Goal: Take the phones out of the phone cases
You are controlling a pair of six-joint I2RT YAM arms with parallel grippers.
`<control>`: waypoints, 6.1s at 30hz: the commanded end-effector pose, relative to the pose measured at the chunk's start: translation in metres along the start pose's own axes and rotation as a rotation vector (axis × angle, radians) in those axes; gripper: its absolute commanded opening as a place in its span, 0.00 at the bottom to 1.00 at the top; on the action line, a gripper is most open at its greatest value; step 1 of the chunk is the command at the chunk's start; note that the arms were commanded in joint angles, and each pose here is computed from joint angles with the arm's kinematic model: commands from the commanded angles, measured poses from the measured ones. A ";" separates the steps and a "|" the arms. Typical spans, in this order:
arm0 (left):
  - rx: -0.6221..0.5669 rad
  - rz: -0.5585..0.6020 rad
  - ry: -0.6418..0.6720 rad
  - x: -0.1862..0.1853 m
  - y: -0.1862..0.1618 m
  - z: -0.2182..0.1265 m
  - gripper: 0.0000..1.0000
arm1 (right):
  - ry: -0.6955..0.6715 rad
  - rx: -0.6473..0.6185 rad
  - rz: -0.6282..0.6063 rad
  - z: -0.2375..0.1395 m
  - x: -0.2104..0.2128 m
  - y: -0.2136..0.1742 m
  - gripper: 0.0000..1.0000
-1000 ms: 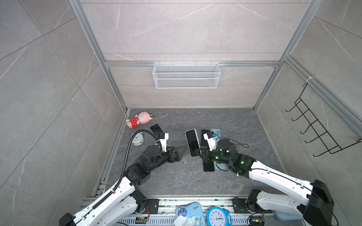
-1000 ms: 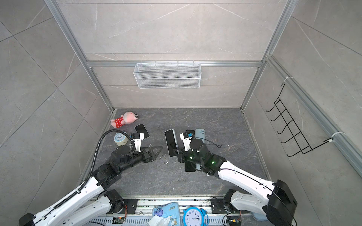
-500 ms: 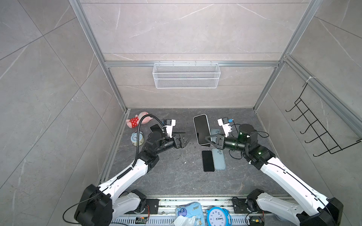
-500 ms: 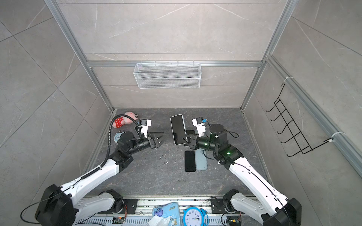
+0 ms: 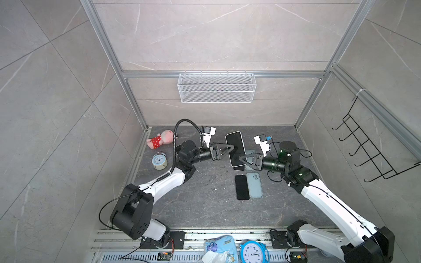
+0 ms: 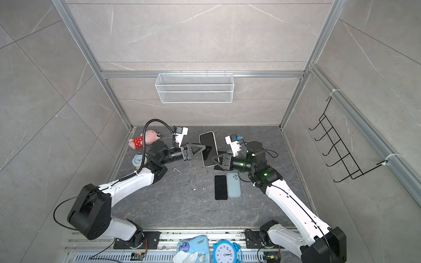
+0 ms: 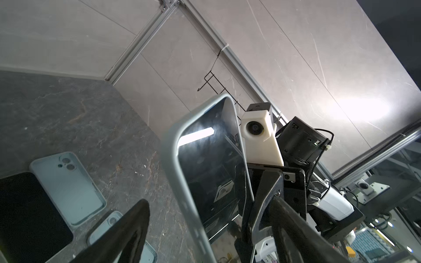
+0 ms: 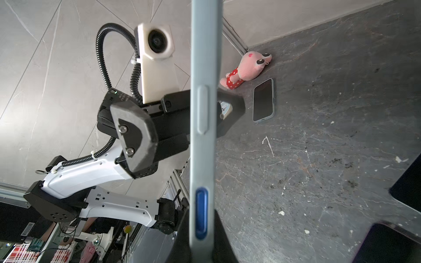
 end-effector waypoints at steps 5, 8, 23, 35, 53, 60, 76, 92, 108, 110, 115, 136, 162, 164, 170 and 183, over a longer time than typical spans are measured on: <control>0.002 0.037 -0.145 -0.014 0.021 0.007 0.54 | 0.073 -0.030 -0.074 -0.007 0.020 0.014 0.00; 0.025 0.023 -0.162 -0.013 0.018 0.009 0.40 | 0.079 -0.033 -0.079 -0.008 0.021 0.016 0.00; 0.083 -0.006 -0.217 -0.024 0.016 0.009 0.00 | 0.117 0.014 -0.093 -0.004 0.024 0.019 0.00; -0.113 0.048 0.074 -0.034 0.050 -0.021 0.00 | 0.116 -0.088 -0.081 -0.014 0.029 0.028 0.73; -0.764 -0.151 0.220 -0.069 0.097 -0.043 0.00 | 0.354 -0.429 0.112 -0.040 0.029 0.012 0.79; -0.799 -0.346 0.235 -0.062 0.077 -0.022 0.00 | 0.418 -0.461 0.090 -0.039 0.038 0.012 0.73; -0.759 -0.403 0.248 -0.055 0.060 -0.007 0.00 | 0.383 -0.423 0.094 -0.024 0.026 0.010 0.43; -0.723 -0.400 0.217 -0.058 0.057 -0.001 0.00 | 0.372 -0.409 0.106 -0.016 0.021 0.013 0.22; -0.687 -0.405 0.195 -0.066 0.059 0.003 0.00 | 0.323 -0.371 0.077 -0.007 0.013 0.009 0.02; -0.682 -0.409 0.195 -0.067 0.059 0.003 0.00 | 0.284 -0.356 0.052 -0.003 0.008 0.007 0.00; -0.638 -0.454 0.188 -0.070 0.057 0.007 0.00 | 0.151 -0.327 -0.036 0.001 -0.007 0.002 0.00; -0.651 -0.460 0.179 -0.069 0.051 -0.004 0.00 | 0.155 -0.379 -0.085 -0.030 0.007 -0.009 0.63; -0.627 -0.450 0.188 -0.070 0.049 -0.003 0.00 | 0.287 -0.343 0.006 -0.013 0.016 0.000 0.07; -0.624 -0.453 0.190 -0.070 0.049 -0.004 0.00 | 0.272 -0.341 -0.007 -0.012 0.013 -0.001 0.05; -0.603 -0.450 0.214 -0.074 0.054 -0.006 0.00 | 0.138 -0.259 -0.094 0.003 -0.019 -0.018 0.09; -0.592 -0.496 0.247 -0.061 0.059 -0.002 0.00 | 0.035 -0.271 -0.223 0.011 -0.060 -0.034 0.12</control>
Point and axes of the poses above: each gripper's point midway between its finger pads, its own z axis out along the fingers, its own x axis along the line the jaws close on, y = z × x, the point moved 2 cm from there along -z, back along the fingers, and after that the axes turned 10 degrees about z, right-handed, at the moved point
